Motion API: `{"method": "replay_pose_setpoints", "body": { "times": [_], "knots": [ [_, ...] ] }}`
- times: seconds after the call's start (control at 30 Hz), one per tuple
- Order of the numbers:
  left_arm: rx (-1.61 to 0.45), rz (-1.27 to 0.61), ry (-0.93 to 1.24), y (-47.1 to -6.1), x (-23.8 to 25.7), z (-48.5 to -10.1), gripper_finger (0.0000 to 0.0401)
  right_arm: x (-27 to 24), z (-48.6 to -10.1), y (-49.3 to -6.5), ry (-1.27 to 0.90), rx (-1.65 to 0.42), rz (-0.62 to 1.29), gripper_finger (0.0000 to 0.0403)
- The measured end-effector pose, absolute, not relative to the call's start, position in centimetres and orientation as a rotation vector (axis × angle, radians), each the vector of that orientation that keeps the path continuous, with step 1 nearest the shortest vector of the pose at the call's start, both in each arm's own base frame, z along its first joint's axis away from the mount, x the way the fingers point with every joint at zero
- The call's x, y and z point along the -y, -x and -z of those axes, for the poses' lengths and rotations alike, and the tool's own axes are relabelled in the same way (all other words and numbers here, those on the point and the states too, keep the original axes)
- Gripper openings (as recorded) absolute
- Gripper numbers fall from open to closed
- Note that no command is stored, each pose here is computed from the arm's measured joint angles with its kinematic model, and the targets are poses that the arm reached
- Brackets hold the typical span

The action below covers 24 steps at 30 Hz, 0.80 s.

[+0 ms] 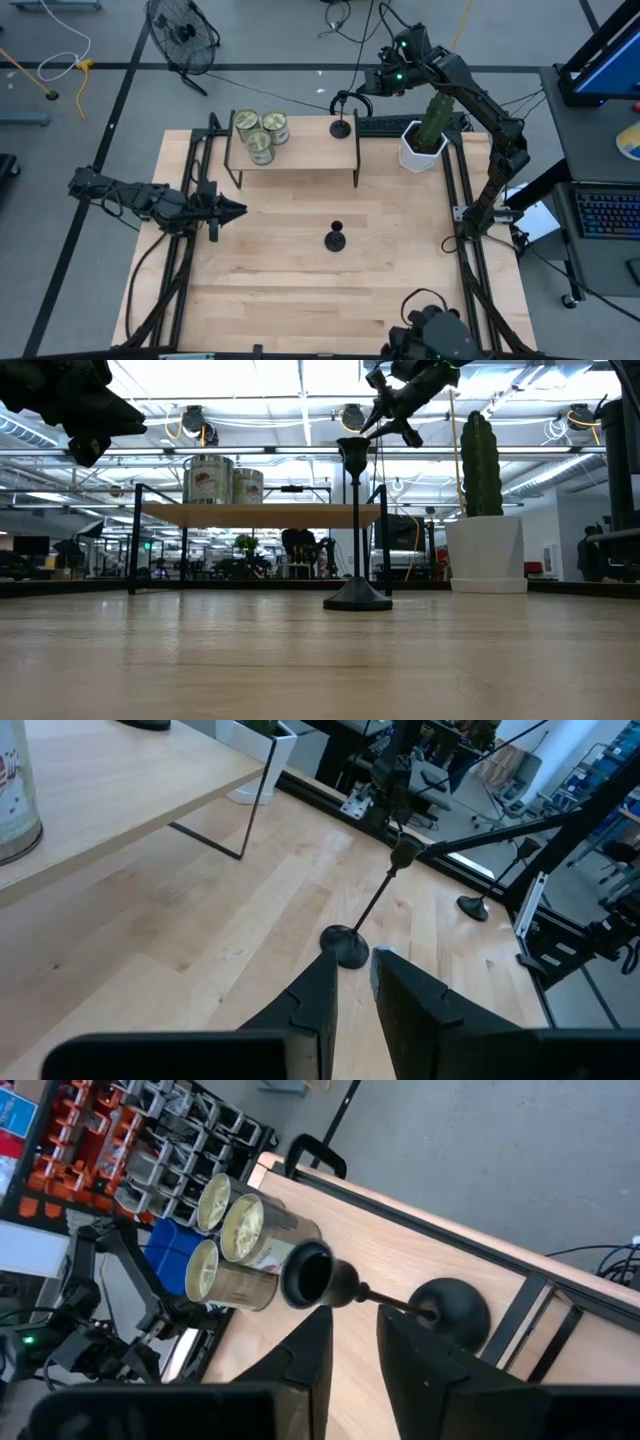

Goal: Pick & Place candle stick holders
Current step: Put the top black candle holder on the shelf

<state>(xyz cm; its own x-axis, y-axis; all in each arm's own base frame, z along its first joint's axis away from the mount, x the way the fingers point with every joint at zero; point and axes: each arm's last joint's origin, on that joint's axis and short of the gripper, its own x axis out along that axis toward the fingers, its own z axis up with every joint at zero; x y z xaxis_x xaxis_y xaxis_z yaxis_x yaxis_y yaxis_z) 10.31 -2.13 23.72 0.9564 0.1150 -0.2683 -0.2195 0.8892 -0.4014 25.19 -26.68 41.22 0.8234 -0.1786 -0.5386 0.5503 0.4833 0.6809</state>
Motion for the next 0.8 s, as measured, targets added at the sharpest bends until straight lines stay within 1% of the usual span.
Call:
{"method": "replay_pose_setpoints", "body": {
  "times": [0.1,0.2,0.4,0.6,0.7,0.8],
  "knots": [
    [-0.242,-0.175,0.448,-10.3,2.1,-23.7,0.0072,26.3,-41.4,-25.3,-0.947,-0.437,0.445,0.0076],
    [-0.239,-0.177,0.479,-10.3,2.1,-23.7,0.0072,25.0,-42.1,-25.0,-0.878,-0.463,0.413,0.0071],
    [-0.233,-0.184,0.581,-10.3,2.2,-23.7,0.0072,20.1,-44.3,-22.8,-0.755,-0.571,0.361,0.0056],
    [-0.156,-0.157,0.611,-10.5,2.2,-24.5,0.0072,14.4,-46.6,-19.1,-0.641,-0.657,0.449,0.0035],
    [-0.101,-0.135,0.605,-10.6,2.3,-25.1,0.0072,11.5,-47.6,-16.9,-0.591,-0.628,0.469,0.0016],
    [-0.078,-0.127,0.593,-10.9,2.3,-25.4,0.0072,9.1,-47.7,-15.1,-0.577,-0.585,0.482,0.0003]
  ]
}}
